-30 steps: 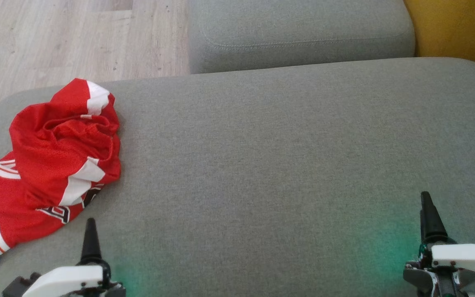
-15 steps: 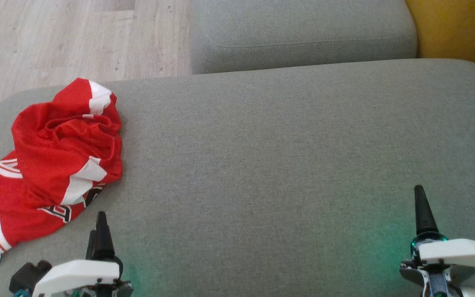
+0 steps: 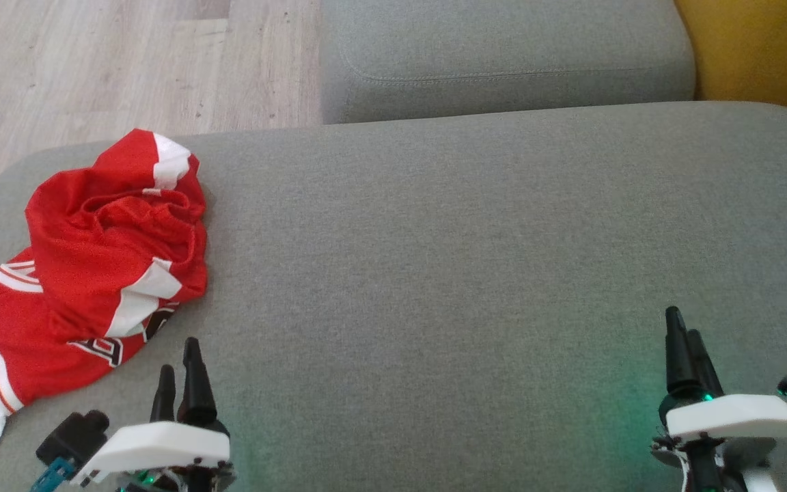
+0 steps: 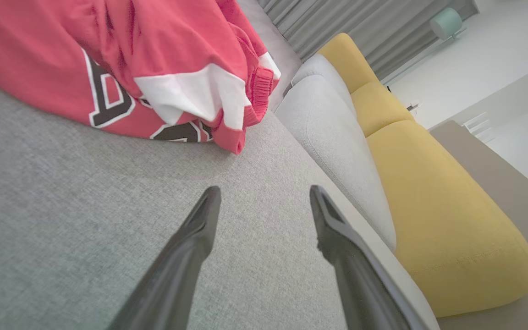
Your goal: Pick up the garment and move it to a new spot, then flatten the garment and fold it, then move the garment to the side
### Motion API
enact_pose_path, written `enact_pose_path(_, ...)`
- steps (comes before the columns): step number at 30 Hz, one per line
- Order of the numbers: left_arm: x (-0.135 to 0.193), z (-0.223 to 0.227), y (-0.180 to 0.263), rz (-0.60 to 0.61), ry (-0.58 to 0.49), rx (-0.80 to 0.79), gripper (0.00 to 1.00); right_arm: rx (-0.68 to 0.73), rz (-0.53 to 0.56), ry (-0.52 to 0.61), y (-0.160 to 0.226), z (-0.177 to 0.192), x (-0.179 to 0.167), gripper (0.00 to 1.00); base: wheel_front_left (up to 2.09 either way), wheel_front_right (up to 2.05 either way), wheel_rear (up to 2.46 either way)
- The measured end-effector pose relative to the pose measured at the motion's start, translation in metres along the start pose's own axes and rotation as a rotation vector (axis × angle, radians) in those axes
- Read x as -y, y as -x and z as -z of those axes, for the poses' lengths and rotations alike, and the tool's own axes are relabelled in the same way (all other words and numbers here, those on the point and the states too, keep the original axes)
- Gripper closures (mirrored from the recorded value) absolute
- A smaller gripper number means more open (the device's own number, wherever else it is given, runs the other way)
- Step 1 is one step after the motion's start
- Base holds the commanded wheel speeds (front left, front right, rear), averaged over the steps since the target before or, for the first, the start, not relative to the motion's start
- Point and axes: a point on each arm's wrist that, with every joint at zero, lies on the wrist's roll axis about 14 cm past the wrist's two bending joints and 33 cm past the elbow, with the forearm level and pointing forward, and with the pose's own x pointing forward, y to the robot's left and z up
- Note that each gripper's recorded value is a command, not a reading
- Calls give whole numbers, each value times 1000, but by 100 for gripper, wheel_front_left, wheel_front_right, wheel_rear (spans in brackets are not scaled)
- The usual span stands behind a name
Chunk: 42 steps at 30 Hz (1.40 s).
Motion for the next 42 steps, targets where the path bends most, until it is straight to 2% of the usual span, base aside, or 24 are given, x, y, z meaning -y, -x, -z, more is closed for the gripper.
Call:
enact_pose_path(13,6,2,1,-2,-178,20,0,6,-61,194,-3,3,-18,0,0,0,0)
enact_pose_path(42,33,3,9,91,-555,103,0,48,-193,543,-1,8,-53,0,0,0,0)
